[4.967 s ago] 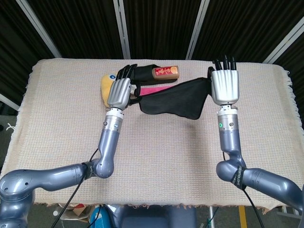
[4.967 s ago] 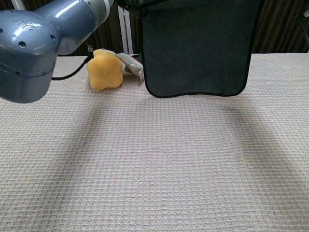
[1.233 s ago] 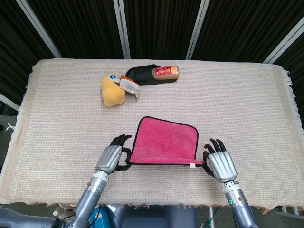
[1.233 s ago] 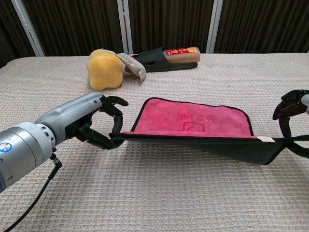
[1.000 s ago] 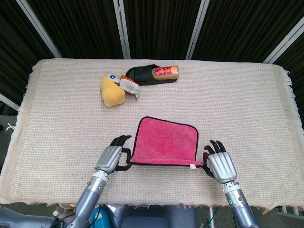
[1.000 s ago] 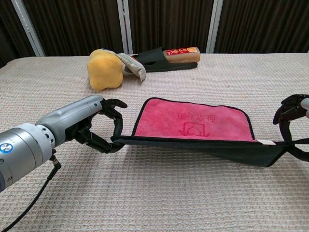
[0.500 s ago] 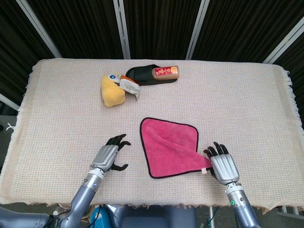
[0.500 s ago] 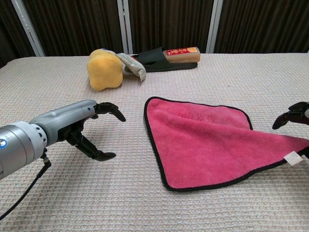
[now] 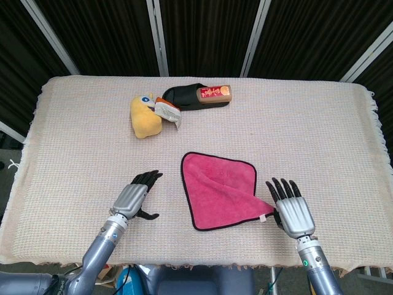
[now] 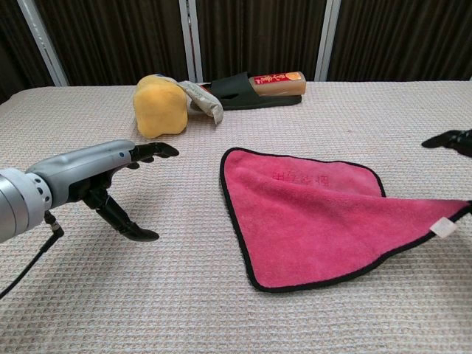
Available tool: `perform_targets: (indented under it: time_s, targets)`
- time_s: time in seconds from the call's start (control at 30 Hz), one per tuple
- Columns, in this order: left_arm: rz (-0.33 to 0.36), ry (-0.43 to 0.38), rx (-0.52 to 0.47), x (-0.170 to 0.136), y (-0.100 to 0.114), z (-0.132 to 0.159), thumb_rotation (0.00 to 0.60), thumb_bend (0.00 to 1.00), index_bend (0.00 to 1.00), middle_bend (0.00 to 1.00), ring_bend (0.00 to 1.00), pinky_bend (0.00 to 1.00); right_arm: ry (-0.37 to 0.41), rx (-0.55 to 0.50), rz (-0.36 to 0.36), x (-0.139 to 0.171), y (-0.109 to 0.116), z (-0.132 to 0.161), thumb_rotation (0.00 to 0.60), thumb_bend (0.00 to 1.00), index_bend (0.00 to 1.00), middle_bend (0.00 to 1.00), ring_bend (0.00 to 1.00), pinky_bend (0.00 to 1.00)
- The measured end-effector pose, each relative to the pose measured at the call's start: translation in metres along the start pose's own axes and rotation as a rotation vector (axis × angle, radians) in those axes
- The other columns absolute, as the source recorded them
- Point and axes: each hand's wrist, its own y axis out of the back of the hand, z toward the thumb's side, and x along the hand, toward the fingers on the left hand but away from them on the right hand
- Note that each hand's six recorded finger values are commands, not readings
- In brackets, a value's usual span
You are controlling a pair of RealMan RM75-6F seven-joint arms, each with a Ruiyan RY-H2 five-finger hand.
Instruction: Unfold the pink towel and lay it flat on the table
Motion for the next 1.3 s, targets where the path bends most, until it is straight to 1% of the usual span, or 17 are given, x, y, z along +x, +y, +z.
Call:
perform_targets:
  time_s: [0.07,0.13,0.2,0.23,0.4,0.5,0.57,0.6,0.7,0.77,0.83,0.9,1.03,1.2,1.3]
  targets:
    - [0.012,-0.018,0.017,0.000,0.007,0.001,0.600,0.15,0.00,0.00,0.00,0.00,-0.015,0.011,-0.045,-0.001,0.010,-0.006,0.600,0.47,0.00,0.05,0.00,0.07]
    - [0.021,-0.040,0.029,0.000,0.014,0.003,0.600,0.22,0.00,0.00,0.00,0.00,-0.037,0.022,-0.098,-0.001,0.022,-0.013,0.600,0.47,0.00,0.05,0.00,0.07]
    - [0.027,-0.059,0.036,0.000,0.020,0.005,0.600,0.25,0.00,0.00,0.00,0.00,-0.061,0.021,-0.143,-0.002,0.032,-0.021,0.600,0.47,0.00,0.05,0.00,0.07]
    - [0.029,-0.073,0.038,0.000,0.023,0.008,0.600,0.25,0.00,0.00,0.00,0.00,-0.077,0.010,-0.163,-0.002,0.036,-0.026,0.600,0.47,0.00,0.05,0.00,0.07]
    - [0.026,-0.122,0.061,-0.001,0.034,0.015,0.600,0.25,0.00,0.00,0.00,0.00,-0.130,-0.042,-0.217,0.003,0.049,-0.049,0.600,0.47,0.00,0.05,0.00,0.06]
    - [0.009,-0.148,0.074,-0.002,0.035,0.021,0.600,0.25,0.00,0.00,0.00,0.00,-0.163,-0.037,-0.245,0.007,0.053,-0.066,0.600,0.47,0.00,0.05,0.00,0.06]
    - [-0.005,-0.161,0.086,-0.002,0.033,0.025,0.600,0.25,0.02,0.00,0.00,0.00,-0.175,-0.033,-0.255,0.008,0.055,-0.072,0.600,0.47,0.00,0.05,0.00,0.06]
    - [-0.013,-0.167,0.092,-0.003,0.031,0.026,0.600,0.26,0.05,0.02,0.00,0.00,-0.177,-0.039,-0.258,0.008,0.055,-0.074,0.600,0.47,0.00,0.05,0.00,0.06]
    - [-0.051,-0.193,0.122,-0.004,0.025,0.033,0.600,0.23,0.18,0.08,0.00,0.02,-0.183,-0.058,-0.270,0.010,0.056,-0.079,0.600,0.47,0.00,0.05,0.00,0.06]
    - [-0.067,-0.211,0.153,-0.004,0.021,0.038,0.600,0.20,0.26,0.10,0.00,0.03,-0.182,-0.057,-0.283,0.011,0.057,-0.081,0.600,0.47,0.00,0.05,0.00,0.06]
    - [-0.075,-0.227,0.181,-0.003,0.018,0.043,0.600,0.20,0.34,0.11,0.00,0.03,-0.181,-0.064,-0.294,0.012,0.058,-0.083,0.600,0.47,0.00,0.05,0.00,0.06]
    - [-0.076,-0.238,0.197,-0.002,0.014,0.048,0.600,0.19,0.37,0.12,0.00,0.03,-0.180,-0.078,-0.300,0.013,0.058,-0.084,0.600,0.47,0.00,0.05,0.00,0.06]
    - [-0.054,-0.255,0.222,0.001,0.003,0.060,0.600,0.13,0.39,0.12,0.00,0.03,-0.175,-0.099,-0.310,0.014,0.056,-0.088,0.600,0.47,0.00,0.05,0.00,0.06]
    - [-0.014,-0.263,0.233,0.006,-0.016,0.075,0.600,0.12,0.42,0.12,0.00,0.03,-0.174,-0.118,-0.320,0.015,0.056,-0.091,0.600,0.47,0.00,0.05,0.00,0.06]
    - [0.010,-0.261,0.256,0.010,-0.030,0.083,0.600,0.12,0.43,0.12,0.00,0.03,-0.174,-0.137,-0.328,0.015,0.058,-0.093,0.600,0.47,0.00,0.05,0.00,0.06]
